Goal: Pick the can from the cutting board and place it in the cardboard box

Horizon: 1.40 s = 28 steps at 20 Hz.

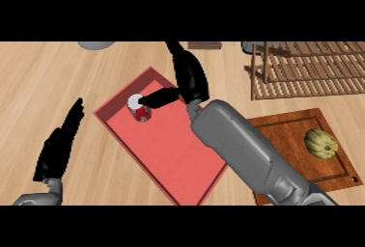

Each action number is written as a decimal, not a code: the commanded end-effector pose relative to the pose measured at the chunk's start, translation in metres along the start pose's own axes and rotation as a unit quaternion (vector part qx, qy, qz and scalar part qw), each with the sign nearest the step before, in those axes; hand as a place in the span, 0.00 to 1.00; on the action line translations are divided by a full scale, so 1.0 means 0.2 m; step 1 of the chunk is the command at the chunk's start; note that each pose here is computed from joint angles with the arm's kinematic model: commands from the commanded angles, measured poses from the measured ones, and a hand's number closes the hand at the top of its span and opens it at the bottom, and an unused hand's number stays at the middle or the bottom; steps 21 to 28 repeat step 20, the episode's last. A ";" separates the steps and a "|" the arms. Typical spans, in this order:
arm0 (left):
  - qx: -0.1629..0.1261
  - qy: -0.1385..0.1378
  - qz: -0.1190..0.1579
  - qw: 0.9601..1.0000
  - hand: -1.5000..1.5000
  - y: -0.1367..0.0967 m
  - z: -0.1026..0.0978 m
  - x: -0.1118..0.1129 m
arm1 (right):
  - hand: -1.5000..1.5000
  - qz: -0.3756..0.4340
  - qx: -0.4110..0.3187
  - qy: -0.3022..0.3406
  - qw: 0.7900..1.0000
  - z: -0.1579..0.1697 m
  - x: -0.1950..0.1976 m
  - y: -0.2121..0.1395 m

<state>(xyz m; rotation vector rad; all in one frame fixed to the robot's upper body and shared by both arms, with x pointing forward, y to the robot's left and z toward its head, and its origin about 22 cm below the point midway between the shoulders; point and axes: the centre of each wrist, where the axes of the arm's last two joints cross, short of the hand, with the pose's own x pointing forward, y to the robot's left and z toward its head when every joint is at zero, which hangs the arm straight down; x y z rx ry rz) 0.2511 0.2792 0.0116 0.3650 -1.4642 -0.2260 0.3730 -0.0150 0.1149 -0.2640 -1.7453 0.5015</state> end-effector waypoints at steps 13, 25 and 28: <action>0.014 0.002 0.002 1.000 0.50 0.08 0.05 0.00 | 0.00 -0.149 -0.179 0.011 0.973 0.01 -0.45 -1.08; 0.013 0.015 0.002 1.000 0.50 0.06 0.10 -0.08 | 0.00 -0.139 -0.139 0.012 0.980 0.21 -0.63 -1.33; 0.013 0.015 0.002 1.000 0.50 0.06 0.10 -0.08 | 0.00 -0.139 -0.139 0.012 0.980 0.21 -0.63 -1.33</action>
